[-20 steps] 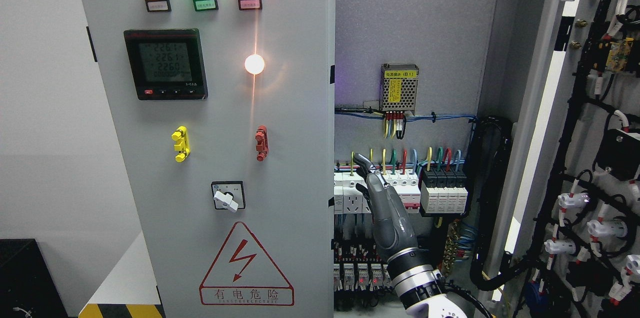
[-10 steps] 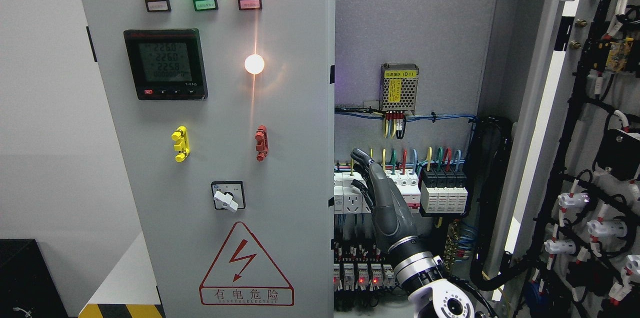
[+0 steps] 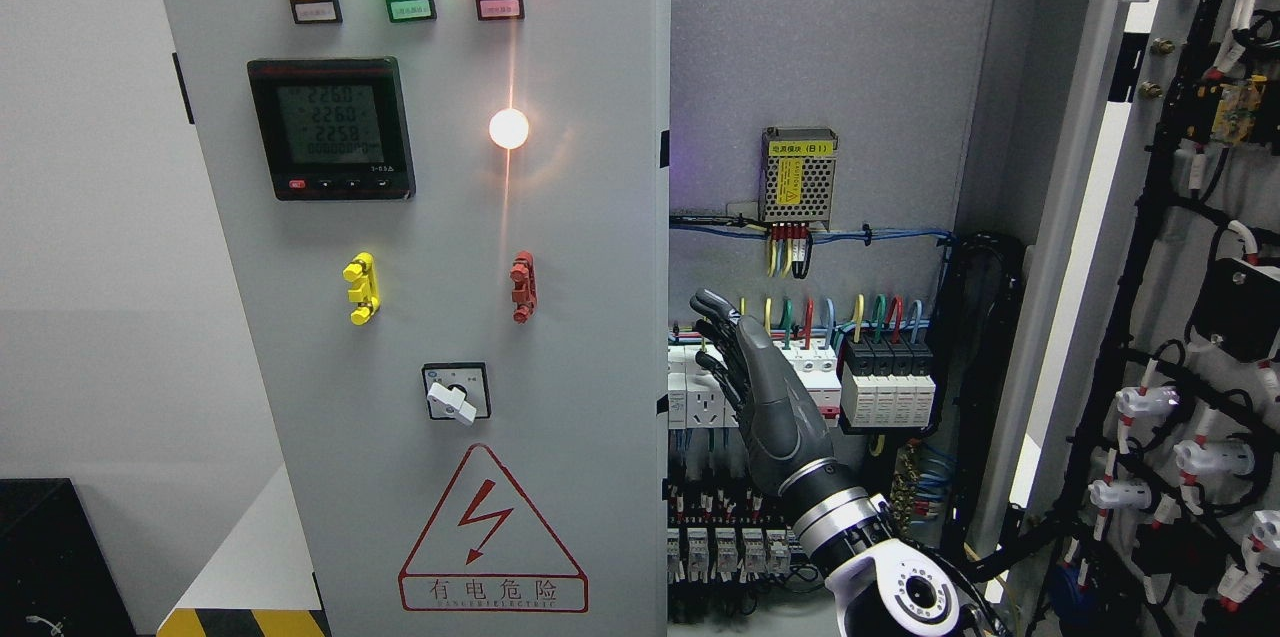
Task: Open door with both hands
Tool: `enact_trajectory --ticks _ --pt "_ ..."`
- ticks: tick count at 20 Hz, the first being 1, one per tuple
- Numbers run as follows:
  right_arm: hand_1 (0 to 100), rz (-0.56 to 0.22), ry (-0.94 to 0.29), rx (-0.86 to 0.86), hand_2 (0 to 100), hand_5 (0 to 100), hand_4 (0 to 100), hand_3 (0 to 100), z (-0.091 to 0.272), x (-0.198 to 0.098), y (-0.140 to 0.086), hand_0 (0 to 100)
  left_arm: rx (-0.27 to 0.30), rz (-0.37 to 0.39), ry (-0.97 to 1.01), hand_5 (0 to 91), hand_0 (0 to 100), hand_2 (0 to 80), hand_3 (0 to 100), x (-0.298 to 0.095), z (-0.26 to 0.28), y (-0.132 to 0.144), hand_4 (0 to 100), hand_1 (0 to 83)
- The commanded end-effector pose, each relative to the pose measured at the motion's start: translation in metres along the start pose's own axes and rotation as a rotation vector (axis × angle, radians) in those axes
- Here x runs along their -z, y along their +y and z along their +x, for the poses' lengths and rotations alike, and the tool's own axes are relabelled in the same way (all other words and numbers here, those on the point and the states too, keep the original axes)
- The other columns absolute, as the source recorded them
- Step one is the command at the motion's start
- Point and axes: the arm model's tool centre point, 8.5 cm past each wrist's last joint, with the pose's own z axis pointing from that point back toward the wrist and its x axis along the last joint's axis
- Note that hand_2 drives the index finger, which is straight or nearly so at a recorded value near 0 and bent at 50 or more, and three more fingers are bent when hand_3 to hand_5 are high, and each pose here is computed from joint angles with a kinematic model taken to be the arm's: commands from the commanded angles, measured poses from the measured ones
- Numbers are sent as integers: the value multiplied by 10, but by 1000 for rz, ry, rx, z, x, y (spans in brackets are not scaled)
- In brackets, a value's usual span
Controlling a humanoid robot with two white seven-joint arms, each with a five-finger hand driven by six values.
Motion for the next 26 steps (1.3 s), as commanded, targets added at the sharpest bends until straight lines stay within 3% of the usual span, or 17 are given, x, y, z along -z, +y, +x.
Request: enact_trajectory --ticks 1,12,26 --pt "0 -4 12 91 0 0 0 0 -8 4 -1 193 2 -4 -29 0 0 0 0 2 10 -1 0 0" --pt "0 65 8 164 0 0 0 0 -9 7 -6 194 2 -4 -29 0 0 0 0 2 10 -1 0 0" --pt "0 93 7 175 0 0 0 0 -9 13 -19 193 3 -4 -29 0 0 0 0 2 10 -1 0 0"
